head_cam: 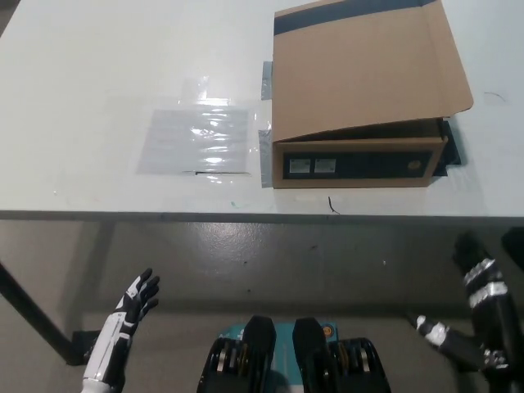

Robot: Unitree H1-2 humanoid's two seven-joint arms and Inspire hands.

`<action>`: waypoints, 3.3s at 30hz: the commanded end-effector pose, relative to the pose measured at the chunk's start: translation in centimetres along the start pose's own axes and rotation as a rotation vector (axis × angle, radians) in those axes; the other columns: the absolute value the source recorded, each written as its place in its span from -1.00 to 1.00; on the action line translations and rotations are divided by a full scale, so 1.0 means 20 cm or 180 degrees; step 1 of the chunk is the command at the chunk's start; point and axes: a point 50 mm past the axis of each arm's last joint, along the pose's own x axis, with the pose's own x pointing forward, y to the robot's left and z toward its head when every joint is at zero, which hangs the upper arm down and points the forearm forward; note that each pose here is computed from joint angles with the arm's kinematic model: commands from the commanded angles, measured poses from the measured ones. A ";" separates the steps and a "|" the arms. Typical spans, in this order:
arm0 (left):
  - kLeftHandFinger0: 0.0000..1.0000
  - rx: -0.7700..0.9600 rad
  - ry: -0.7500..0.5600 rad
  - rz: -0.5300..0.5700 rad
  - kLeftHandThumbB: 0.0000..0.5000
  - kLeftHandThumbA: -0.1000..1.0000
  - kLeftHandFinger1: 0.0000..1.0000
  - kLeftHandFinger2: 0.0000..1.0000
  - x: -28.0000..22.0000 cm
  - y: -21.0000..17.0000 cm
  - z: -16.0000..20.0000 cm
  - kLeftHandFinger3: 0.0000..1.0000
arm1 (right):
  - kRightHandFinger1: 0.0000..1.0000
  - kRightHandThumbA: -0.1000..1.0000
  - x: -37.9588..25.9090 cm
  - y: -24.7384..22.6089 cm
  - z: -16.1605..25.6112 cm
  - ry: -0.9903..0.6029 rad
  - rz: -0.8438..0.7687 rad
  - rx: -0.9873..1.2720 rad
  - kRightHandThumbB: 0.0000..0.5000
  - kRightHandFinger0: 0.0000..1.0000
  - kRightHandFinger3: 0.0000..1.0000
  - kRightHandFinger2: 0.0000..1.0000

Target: A small storage box is placed at the center of the table and the robot uses its right hand to slide under its lid and push it upwards to open it

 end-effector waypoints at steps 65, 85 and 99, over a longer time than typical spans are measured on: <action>1.00 -0.0018 -0.0278 -0.0335 0.17 1.00 1.00 1.00 0.07 -0.05 0.06 1.00 | 1.00 1.00 1.03 0.06 0.13 -0.0069 -0.0403 0.2601 -0.14 1.00 1.00 1.00; 1.00 0.0032 -0.0271 -0.0340 0.29 1.00 1.00 1.00 0.08 -0.05 0.06 1.00 | 1.00 1.00 1.08 0.18 0.28 -0.0153 -0.0288 0.2744 -0.06 1.00 1.00 1.00; 1.00 0.0045 -0.0268 -0.0327 0.32 1.00 1.00 1.00 0.07 -0.04 0.07 1.00 | 1.00 1.00 1.19 0.33 0.38 -0.0141 -0.0187 0.3022 0.05 1.00 1.00 1.00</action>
